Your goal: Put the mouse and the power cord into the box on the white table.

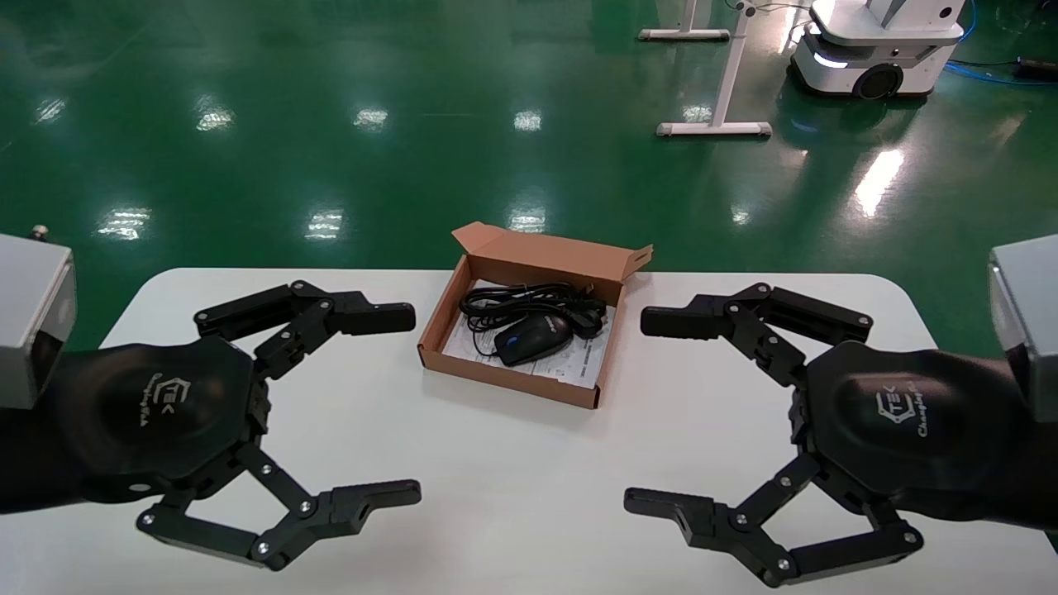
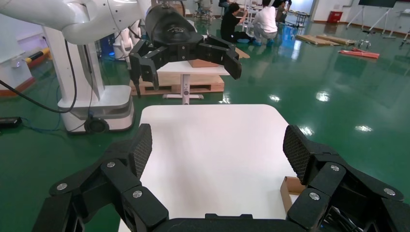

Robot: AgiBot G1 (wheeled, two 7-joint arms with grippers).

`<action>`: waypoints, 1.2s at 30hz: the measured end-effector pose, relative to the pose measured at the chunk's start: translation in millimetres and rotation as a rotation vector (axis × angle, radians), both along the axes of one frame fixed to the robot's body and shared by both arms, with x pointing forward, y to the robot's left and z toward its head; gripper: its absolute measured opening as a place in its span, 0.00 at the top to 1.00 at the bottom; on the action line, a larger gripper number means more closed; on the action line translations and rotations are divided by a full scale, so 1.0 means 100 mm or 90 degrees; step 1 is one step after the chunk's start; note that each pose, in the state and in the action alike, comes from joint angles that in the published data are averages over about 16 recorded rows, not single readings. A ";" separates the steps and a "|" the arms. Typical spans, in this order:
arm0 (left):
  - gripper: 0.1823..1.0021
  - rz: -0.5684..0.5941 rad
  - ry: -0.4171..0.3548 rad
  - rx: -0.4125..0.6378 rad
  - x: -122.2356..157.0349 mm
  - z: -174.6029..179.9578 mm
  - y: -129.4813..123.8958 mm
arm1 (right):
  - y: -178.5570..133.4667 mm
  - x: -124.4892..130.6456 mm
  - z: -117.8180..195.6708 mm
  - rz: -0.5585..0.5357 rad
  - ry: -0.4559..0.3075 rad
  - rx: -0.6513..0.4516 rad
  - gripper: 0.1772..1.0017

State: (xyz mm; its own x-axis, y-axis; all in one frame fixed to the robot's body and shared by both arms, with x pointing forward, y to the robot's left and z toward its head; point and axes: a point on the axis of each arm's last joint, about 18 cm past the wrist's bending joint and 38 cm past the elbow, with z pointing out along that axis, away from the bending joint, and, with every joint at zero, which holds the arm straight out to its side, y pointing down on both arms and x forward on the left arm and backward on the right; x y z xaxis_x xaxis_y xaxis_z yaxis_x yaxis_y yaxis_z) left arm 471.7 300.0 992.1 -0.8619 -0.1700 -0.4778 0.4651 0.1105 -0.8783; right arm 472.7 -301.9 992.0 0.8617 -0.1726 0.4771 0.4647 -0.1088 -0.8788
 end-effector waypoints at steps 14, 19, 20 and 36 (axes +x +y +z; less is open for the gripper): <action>0.00 0.003 0.000 -0.001 0.02 0.00 0.00 | 0.00 0.02 0.00 -0.004 0.000 0.000 0.00; 0.00 0.004 0.000 -0.001 0.03 0.00 0.00 | 0.00 0.03 0.00 -0.004 -0.001 0.000 0.00; 0.00 0.004 0.000 -0.001 0.03 0.00 0.00 | 0.00 0.03 0.00 -0.004 -0.001 0.000 0.00; 0.00 0.005 0.000 -0.001 0.03 0.00 0.00 | 0.00 0.03 0.00 -0.005 -0.001 0.000 0.00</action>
